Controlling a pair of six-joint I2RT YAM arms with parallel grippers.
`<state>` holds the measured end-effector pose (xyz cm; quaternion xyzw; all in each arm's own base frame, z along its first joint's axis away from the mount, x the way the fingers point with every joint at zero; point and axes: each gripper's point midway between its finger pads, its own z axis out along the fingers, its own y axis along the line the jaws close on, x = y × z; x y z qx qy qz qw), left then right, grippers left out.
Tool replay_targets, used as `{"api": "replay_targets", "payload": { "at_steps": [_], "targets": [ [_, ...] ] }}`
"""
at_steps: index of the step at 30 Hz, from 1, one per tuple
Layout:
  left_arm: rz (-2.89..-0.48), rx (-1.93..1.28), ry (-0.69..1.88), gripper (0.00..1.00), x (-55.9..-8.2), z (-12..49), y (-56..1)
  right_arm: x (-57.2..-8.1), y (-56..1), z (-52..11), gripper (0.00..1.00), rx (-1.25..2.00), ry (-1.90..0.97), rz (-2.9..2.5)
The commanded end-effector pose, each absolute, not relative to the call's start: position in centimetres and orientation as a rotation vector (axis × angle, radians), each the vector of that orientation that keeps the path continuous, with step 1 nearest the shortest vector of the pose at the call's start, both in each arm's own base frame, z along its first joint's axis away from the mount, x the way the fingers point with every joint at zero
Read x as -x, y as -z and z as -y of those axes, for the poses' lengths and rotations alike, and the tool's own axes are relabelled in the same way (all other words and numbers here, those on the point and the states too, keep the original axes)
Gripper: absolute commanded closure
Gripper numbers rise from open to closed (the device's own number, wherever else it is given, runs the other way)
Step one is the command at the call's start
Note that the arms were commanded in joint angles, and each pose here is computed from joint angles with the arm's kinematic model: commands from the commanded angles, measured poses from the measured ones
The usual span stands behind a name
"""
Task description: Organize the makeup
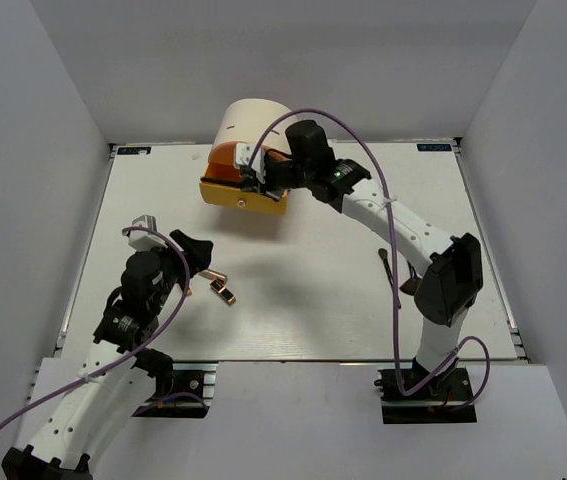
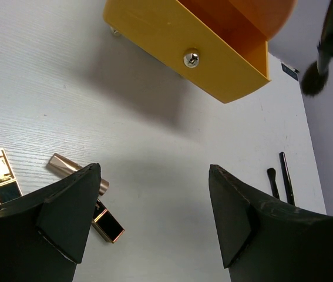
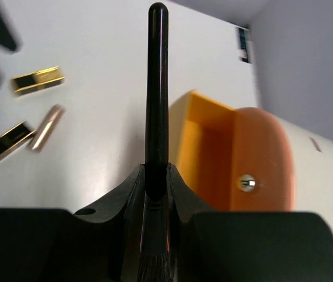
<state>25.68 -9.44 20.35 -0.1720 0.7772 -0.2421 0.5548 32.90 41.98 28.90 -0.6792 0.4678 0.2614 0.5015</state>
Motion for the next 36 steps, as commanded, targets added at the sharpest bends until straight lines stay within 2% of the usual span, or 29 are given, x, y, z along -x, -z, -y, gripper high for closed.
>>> {"api": "replay_targets", "payload": {
  "at_steps": [1,4,16,19,20,23,25,28,30,33,34,36],
  "targets": [
    [-1.821,0.419,0.579,0.16,-25.7,9.3,-20.5,-38.1,-32.1,-43.7,1.0,1.347,-0.557,-1.202],
    [-1.823,0.427,0.592,0.17,-25.7,9.4,-20.4,-41.5,-31.0,-44.9,1.0,1.294,-0.477,-1.217],
    [-1.834,0.416,0.62,0.17,-25.9,10.1,-20.5,-44.6,-26.6,-44.7,1.0,1.333,-0.315,-1.215],
    [-1.835,0.404,0.626,0.16,-26.1,10.3,-20.7,-44.0,-26.5,-44.6,0.75,1.351,-0.339,-1.229],
    [-1.838,0.393,0.632,0.16,-26.0,10.6,-20.8,-43.9,-26.7,-44.6,0.6,1.35,-0.345,-1.226],
    [-1.832,0.38,0.628,0.16,-26.4,10.7,-21.4,-43.4,-27.6,-44.2,0.48,1.339,-0.359,-1.221],
    [-1.839,0.363,0.627,0.16,-26.8,11.0,-22.0,-43.3,-28.4,-44.0,0.46,1.324,-0.363,-1.219],
    [-1.877,0.284,0.636,0.16,-27.6,12.2,-22.6,-43.4,-29.5,-43.5,0.47,1.298,-0.373,-1.217],
    [-1.864,0.221,0.652,0.16,-28.1,13.0,-24.3,-43.1,-30.7,-42.9,0.52,1.276,-0.394,-1.235],
    [-1.856,0.104,0.715,0.16,-29.1,15.0,-26.6,-43.2,-33.3,-41.3,0.8,1.186,-0.43,-1.267],
    [-1.849,0.058,0.755,0.18,-29.6,16.1,-27.7,-43.3,-33.9,-40.6,0.99,1.151,-0.442,-1.291],
    [-1.835,-0.012,0.801,0.19,-30.0,17.5,-28.9,-44.4,-34.7,-37.7,1.0,1.025,-0.44,-1.396]
  ]
}}
